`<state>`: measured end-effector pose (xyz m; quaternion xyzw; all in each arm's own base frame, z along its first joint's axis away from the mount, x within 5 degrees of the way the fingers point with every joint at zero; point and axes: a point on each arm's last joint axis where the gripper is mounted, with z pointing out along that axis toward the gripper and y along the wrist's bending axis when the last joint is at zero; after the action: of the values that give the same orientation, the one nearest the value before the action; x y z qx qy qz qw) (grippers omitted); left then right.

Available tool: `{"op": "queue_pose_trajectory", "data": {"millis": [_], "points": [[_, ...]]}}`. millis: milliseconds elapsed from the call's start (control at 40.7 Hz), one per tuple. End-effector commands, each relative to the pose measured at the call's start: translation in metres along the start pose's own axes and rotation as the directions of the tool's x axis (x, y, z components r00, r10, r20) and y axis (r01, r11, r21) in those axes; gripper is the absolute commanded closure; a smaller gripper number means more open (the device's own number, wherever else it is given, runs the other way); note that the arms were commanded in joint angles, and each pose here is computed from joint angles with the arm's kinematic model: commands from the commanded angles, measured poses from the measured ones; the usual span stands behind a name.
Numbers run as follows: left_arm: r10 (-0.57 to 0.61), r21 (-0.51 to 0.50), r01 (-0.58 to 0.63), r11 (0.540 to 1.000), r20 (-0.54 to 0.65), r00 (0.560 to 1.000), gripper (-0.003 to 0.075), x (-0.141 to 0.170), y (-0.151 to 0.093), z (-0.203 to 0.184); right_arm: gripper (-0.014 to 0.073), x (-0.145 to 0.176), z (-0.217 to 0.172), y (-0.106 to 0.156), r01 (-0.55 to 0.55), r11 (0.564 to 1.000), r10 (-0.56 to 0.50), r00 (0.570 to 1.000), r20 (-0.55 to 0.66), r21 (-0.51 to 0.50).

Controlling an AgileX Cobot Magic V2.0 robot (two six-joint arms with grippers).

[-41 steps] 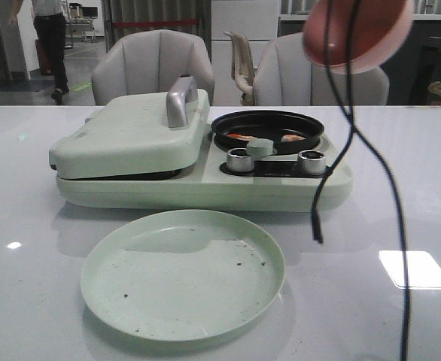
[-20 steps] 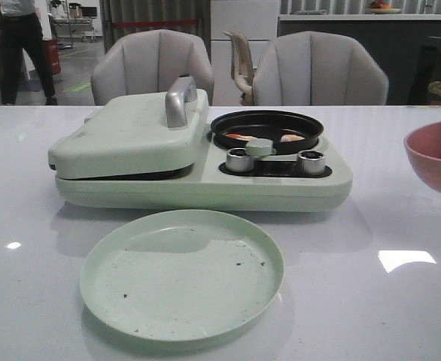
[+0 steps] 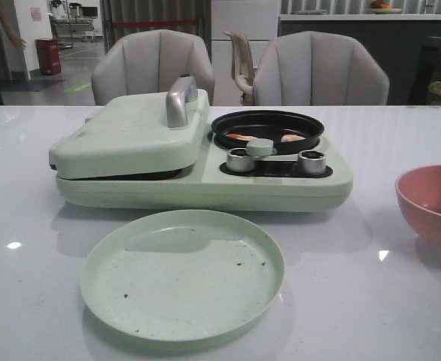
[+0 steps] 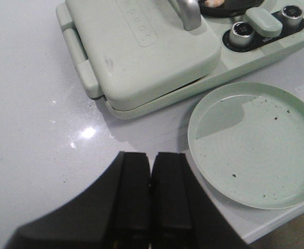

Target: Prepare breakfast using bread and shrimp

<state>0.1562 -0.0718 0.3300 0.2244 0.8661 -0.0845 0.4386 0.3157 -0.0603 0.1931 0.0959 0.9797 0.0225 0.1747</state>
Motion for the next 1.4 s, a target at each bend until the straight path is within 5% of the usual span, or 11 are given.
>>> {"op": "queue_pose_trajectory", "data": {"millis": [0, 123, 369, 762, 1229, 1376], "points": [[0.001, -0.004, 0.000, 1.000, 0.105, 0.994, 0.0620, -0.014, 0.000, -0.007, 0.0272, -0.010, -0.018, 0.001, 0.006, 1.000, -0.006, 0.996, 0.092, -0.002], [0.001, -0.004, 0.000, 1.000, 0.105, 0.994, 0.0620, -0.014, 0.000, -0.007, 0.0165, -0.010, -0.018, 0.001, 0.006, 1.000, -0.006, 0.996, 0.090, -0.003], [0.000, -0.003, 0.000, 1.000, 0.102, 0.995, 0.0620, -0.014, 0.000, -0.007, 0.0163, -0.014, -0.064, 0.017, 0.040, 0.999, -0.034, 0.978, 0.206, -0.027], [-0.004, 0.000, 0.004, 1.000, 0.102, 0.995, 0.0620, -0.014, -0.001, -0.007, 0.0163, 0.046, -0.158, 0.094, 0.390, 0.917, -0.344, 0.882, 0.321, -0.089], [-0.004, 0.000, 0.004, 1.000, 0.102, 0.995, 0.0620, -0.014, -0.001, -0.007, 0.0165, 0.149, -0.179, 0.055, 0.326, 0.944, -0.276, 0.870, 0.407, -0.056], [-0.006, 0.002, 0.006, 1.000, 0.102, 0.995, 0.0620, -0.014, -0.001, -0.007, 0.0307, 0.176, -0.180, 0.045, 0.327, 0.943, -0.266, 0.848, 0.459, -0.057]]}}
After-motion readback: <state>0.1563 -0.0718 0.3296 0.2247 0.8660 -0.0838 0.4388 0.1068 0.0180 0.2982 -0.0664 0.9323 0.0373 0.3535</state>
